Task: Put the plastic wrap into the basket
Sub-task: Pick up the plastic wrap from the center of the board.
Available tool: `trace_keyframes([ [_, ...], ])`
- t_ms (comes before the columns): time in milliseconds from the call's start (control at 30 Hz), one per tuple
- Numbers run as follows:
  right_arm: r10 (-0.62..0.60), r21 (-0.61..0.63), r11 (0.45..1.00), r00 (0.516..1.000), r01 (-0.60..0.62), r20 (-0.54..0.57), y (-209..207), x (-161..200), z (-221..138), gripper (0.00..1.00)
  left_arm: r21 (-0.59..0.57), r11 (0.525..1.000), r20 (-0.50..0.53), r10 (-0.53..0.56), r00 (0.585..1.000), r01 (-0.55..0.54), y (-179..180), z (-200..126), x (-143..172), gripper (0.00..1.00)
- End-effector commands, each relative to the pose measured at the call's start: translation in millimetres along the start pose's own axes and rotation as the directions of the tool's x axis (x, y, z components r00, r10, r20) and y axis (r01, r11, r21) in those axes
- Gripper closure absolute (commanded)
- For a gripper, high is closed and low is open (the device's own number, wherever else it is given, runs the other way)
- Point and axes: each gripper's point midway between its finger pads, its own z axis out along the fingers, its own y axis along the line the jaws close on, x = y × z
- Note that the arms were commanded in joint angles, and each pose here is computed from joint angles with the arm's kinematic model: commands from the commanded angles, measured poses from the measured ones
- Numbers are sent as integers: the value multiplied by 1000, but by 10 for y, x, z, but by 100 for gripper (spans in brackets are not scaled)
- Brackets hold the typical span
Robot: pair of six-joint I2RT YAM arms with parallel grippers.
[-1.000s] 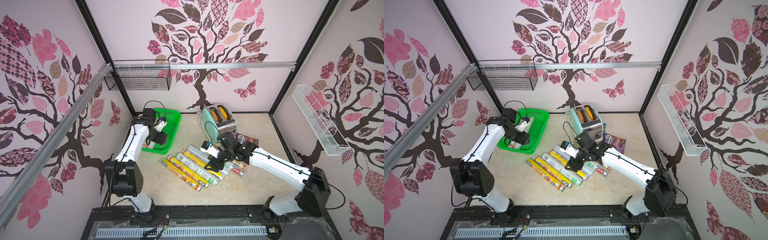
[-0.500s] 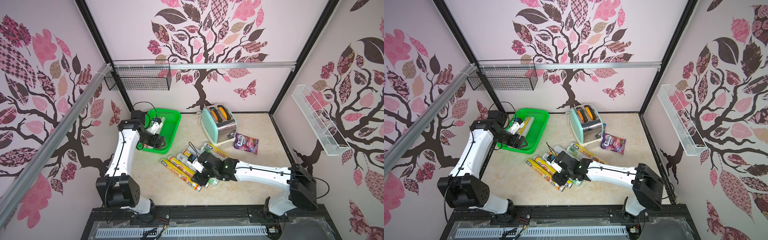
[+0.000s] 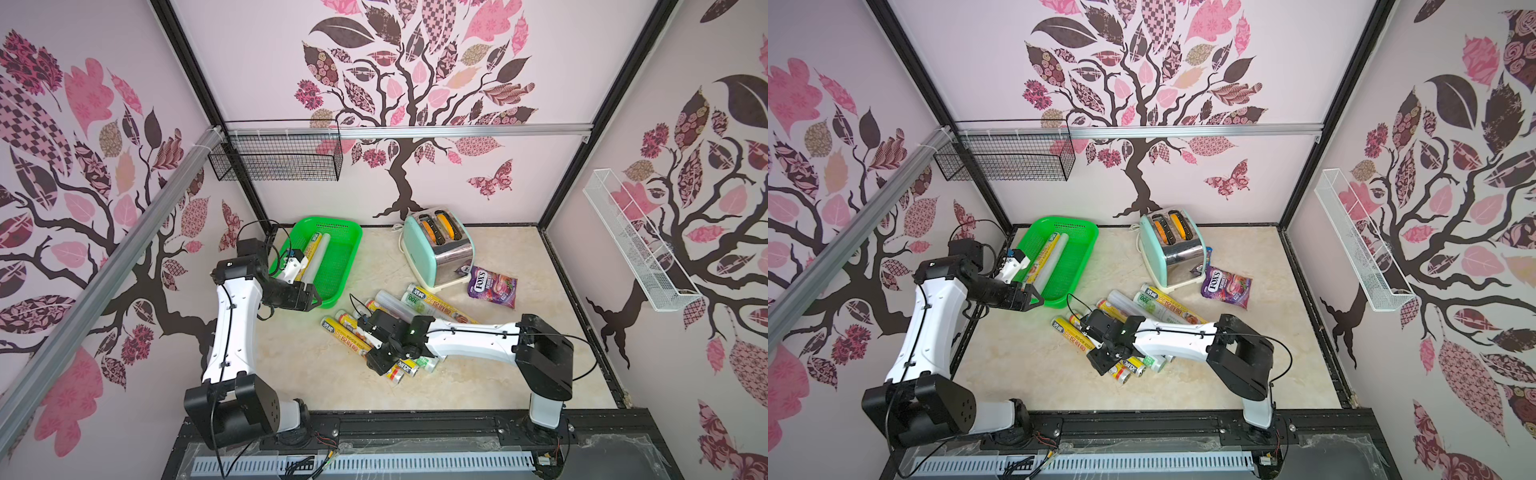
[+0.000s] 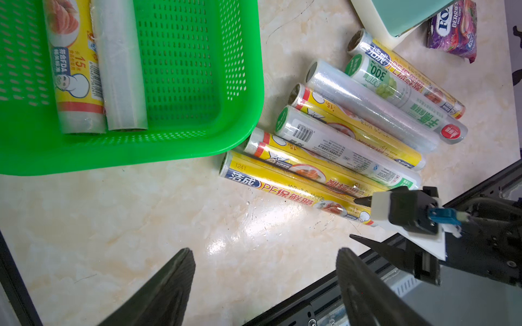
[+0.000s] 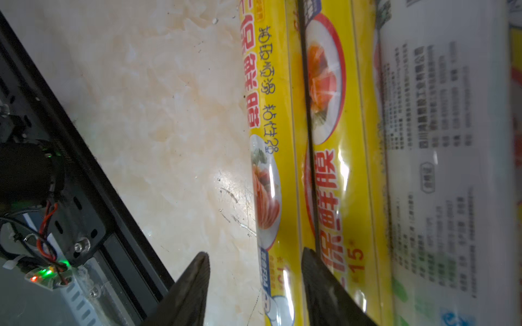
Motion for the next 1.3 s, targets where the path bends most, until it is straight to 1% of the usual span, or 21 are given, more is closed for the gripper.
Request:
trace_keyframes([
  [0,17,50,999,998,-14,-60,-48,81,84,44,5,1000,22,15,1000,-15,-15,27,34,16],
  [100,8,50,999,996,-3,-93,-31,155,193,44,12,1000,24,-1,1000,1,-12,113,95,16],
  [233,-1,48,999,992,7,-123,7,169,305,44,4,1000,7,-9,1000,9,9,132,147,16],
  [400,-4,85,996,991,16,-134,-37,174,444,44,-12,1000,47,-16,999,17,11,92,116,16],
  [500,-15,87,996,990,27,-138,-48,209,539,41,-17,1000,69,-18,997,19,-8,57,108,16],
  [567,-33,96,994,990,47,-140,-77,241,594,44,-26,999,78,-24,997,26,-14,18,98,16],
  [667,-44,121,991,985,65,-166,-140,313,588,55,-20,999,83,-28,996,30,-61,-38,107,16],
  [700,-51,103,992,986,68,-157,-114,312,568,58,-16,999,94,-29,995,31,-73,-51,94,15],
  [767,-73,56,995,988,81,-139,-44,314,509,60,-21,999,112,-37,993,39,-75,-82,58,16],
  [833,-91,15,995,988,94,-124,23,318,436,60,-30,998,138,-48,989,53,-84,-155,5,16],
  [933,-97,-38,995,990,94,-102,113,323,298,60,-12,999,192,-35,981,38,-179,-270,-69,16],
  [1067,-86,-63,995,995,83,-43,140,332,71,60,-18,1000,217,-18,976,22,-229,-416,-152,16],
  [1267,-63,-103,992,996,68,56,162,366,-272,62,21,1000,251,-23,968,19,-340,-543,-242,16],
])
